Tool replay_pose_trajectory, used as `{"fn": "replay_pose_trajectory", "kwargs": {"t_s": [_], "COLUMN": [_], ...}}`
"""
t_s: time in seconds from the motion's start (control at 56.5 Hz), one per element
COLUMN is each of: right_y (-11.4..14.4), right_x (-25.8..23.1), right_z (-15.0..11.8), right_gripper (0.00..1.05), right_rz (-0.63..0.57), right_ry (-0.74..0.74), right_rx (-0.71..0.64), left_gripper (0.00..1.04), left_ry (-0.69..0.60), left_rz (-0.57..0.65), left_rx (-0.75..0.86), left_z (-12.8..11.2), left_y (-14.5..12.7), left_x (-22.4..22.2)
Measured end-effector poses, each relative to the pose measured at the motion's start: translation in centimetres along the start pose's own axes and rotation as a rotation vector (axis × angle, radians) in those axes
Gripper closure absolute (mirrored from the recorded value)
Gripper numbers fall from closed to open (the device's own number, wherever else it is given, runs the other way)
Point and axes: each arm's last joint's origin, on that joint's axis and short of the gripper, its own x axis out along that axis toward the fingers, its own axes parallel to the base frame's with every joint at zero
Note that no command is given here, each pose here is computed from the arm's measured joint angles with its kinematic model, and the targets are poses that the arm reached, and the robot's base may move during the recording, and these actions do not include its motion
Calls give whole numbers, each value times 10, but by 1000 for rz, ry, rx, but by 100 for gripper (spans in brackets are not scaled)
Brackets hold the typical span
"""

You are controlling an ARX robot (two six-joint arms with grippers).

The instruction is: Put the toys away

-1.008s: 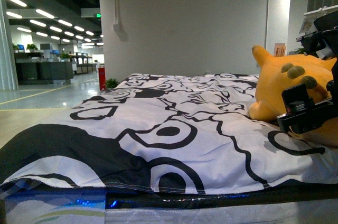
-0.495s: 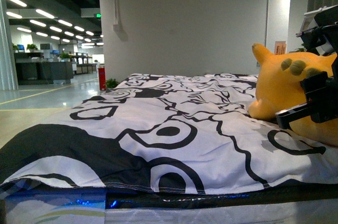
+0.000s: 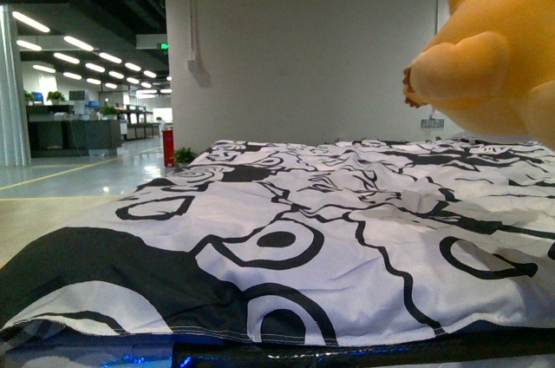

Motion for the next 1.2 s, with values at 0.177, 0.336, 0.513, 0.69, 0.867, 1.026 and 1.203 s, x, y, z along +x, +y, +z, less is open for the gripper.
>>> {"fn": "replay_pose_trajectory", "kwargs": {"t_s": [0.177, 0.336, 0.513, 0.69, 0.867, 1.026, 1.203], "right_y": [-5, -2, -2, -2, 3, 9, 20], "right_x": [-30, -47, -48, -48, -62, -81, -101], "right_z": [-1, -5, -5, -5, -20, -53, -78], "right_gripper": [97, 98, 98, 98, 98, 98, 98], "right_rz": [12, 1, 1, -1, -202, -244, -213], "right_ry": [4, 34, 34, 33, 218, 266, 255], "right_rx": [56, 79, 79, 79, -3, -52, -71], "left_gripper": [6, 6, 6, 6, 6, 6, 6], "left_ry": [0, 0, 0, 0, 0, 0, 0], "left_rz": [0, 0, 0, 0, 0, 0, 0], "left_rx": [0, 0, 0, 0, 0, 0, 0], "left_z": [0, 0, 0, 0, 0, 0, 0], "left_y": [0, 0, 0, 0, 0, 0, 0], "left_x": [0, 0, 0, 0, 0, 0, 0]}}
